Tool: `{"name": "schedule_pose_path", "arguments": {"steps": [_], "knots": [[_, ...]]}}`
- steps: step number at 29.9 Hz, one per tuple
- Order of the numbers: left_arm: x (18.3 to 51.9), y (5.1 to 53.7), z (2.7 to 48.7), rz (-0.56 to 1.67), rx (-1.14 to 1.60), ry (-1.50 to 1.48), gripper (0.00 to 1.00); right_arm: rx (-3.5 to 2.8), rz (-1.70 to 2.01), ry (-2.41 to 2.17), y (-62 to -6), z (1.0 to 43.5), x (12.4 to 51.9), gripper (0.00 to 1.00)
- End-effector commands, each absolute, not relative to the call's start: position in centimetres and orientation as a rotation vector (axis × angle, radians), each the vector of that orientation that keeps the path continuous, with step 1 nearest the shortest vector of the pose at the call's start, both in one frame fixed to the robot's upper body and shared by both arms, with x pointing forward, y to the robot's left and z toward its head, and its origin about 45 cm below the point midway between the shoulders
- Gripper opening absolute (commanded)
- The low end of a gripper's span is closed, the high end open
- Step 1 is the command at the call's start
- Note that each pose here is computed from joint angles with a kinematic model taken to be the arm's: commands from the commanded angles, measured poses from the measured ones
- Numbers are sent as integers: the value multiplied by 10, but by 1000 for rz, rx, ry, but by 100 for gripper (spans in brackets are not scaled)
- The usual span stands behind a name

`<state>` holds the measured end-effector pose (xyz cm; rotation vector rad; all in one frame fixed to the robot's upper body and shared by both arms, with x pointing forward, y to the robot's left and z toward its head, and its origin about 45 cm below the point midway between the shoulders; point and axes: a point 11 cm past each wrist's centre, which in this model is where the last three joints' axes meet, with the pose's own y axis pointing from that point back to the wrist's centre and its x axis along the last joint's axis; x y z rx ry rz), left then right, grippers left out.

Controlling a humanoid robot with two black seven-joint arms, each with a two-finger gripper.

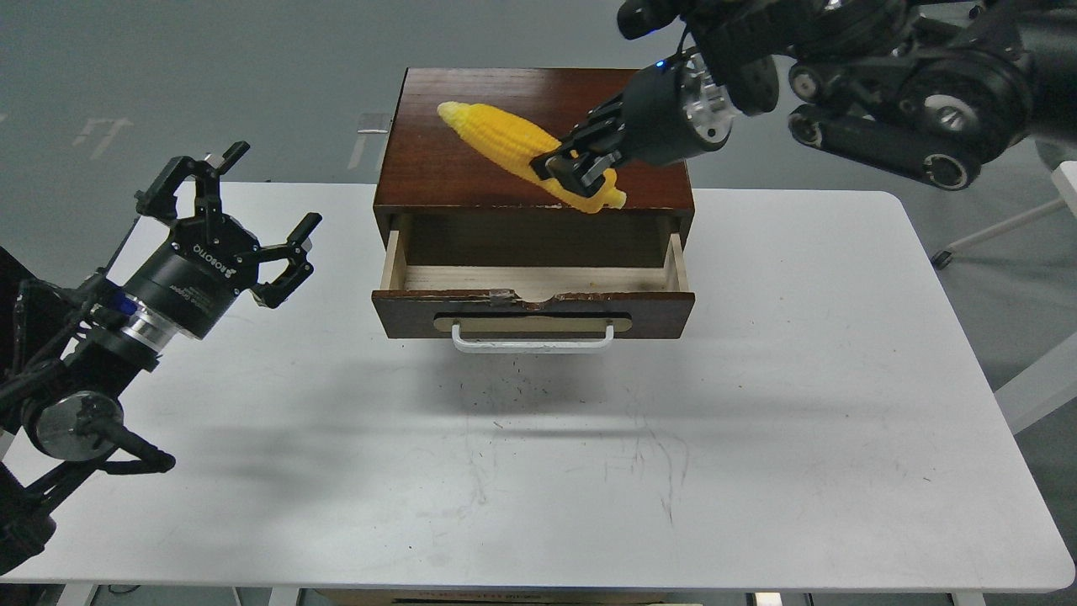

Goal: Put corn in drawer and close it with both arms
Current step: 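Lift the corn cob with the right gripper and carry it over the drawer, then lower the corn cob into the open drawer and open the right gripper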

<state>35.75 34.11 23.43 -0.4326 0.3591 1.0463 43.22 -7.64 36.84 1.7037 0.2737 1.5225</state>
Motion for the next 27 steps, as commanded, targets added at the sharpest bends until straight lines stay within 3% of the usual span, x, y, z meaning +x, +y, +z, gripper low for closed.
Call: {"name": "schedule_pose_path", "arguments": {"steps": [1,17,21,22,27], "knots": [[358,342,235,1048,-430,356,100,1578,1628,413,-58,352,423,10],[357,344,236,1050,-425,353,100,1454,1669,566,-77,298,419,14],[357,345,236,1051,-423,351,100,1468,1655,570,-79,291,417,39],[357,345,237,1051,-424,350,100,1470,1655,570,-79,291,417,51],[357,346,236,1052,-425,350,100,1471,1659,564,-79,292,417,72]]}}
